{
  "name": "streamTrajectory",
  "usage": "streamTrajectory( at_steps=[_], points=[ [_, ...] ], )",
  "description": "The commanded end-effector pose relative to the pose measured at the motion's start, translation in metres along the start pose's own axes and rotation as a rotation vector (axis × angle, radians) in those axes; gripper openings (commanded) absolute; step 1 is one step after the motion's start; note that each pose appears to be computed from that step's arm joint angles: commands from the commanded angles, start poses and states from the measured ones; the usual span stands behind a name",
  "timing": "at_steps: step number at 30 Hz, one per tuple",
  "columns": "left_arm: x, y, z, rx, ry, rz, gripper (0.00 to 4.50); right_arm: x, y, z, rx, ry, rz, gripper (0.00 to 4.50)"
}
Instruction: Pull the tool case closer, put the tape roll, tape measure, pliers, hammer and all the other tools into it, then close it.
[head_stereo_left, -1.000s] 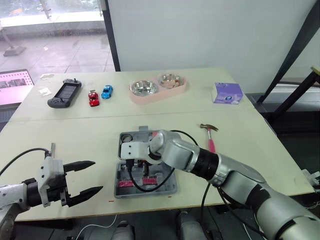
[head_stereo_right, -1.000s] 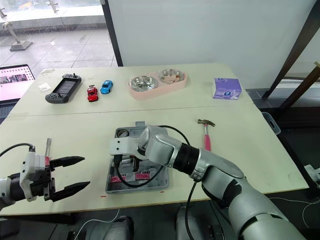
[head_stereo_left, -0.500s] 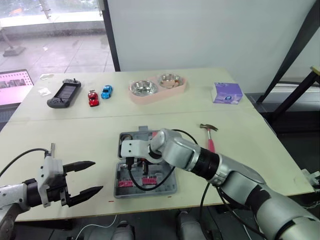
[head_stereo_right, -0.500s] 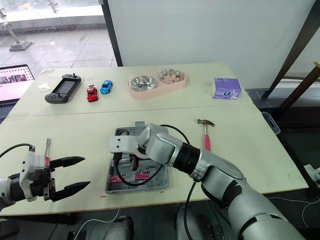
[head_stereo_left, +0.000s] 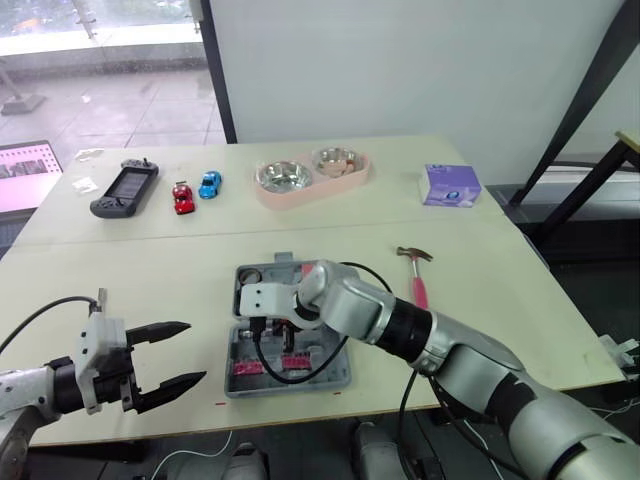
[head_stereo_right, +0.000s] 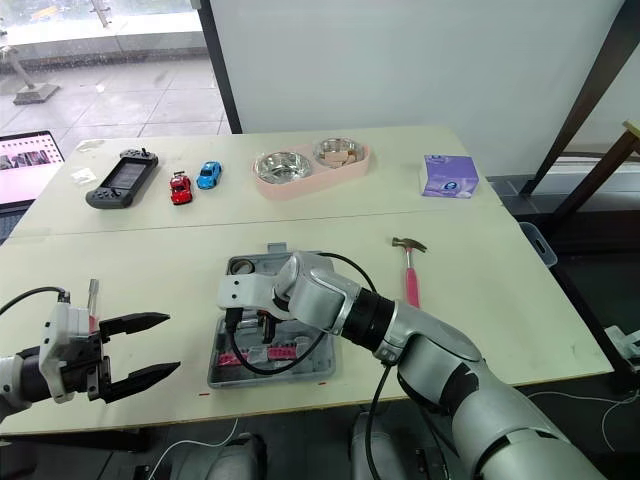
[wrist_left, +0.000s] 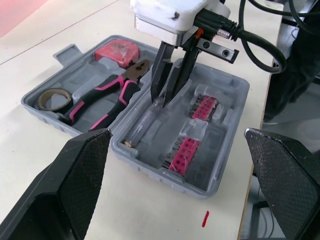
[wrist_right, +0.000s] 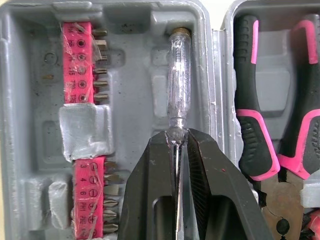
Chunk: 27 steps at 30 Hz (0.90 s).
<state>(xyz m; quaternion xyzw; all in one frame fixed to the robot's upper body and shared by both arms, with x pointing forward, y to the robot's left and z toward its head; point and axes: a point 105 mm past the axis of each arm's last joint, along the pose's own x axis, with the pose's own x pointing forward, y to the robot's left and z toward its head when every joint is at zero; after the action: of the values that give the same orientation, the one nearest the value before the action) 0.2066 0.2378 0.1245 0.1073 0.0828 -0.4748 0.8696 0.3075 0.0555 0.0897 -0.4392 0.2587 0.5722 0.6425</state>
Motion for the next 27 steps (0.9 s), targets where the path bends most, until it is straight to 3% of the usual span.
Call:
streamTrajectory(
  at_steps=[1, 3, 12, 19, 22, 27],
  points=[
    [-0.001, 0.000, 0.010, 0.037, -0.016, 0.007, 4.50, -0.002, -0.001, 0.011, -0.020, -0.035, -0.007, 0.07],
    [-0.001, 0.000, 0.010, 0.037, -0.017, 0.007, 4.50, -0.002, -0.001, 0.012, -0.020, -0.037, -0.006, 0.07],
    [-0.001, 0.001, 0.011, 0.035, -0.018, 0.010, 4.50, -0.005, -0.001, 0.016, -0.013, -0.062, -0.007, 4.35],
    [-0.001, 0.002, 0.012, 0.036, -0.018, 0.015, 4.50, -0.011, -0.001, 0.023, 0.024, -0.143, -0.018, 4.35],
    [-0.001, 0.002, 0.013, 0.035, -0.019, 0.017, 4.50, -0.011, 0.001, 0.023, 0.043, -0.173, -0.025, 3.50],
    [-0.001, 0.003, 0.013, 0.035, -0.016, 0.018, 4.50, -0.013, -0.003, 0.021, 0.062, -0.246, -0.080, 1.01]
  ],
)
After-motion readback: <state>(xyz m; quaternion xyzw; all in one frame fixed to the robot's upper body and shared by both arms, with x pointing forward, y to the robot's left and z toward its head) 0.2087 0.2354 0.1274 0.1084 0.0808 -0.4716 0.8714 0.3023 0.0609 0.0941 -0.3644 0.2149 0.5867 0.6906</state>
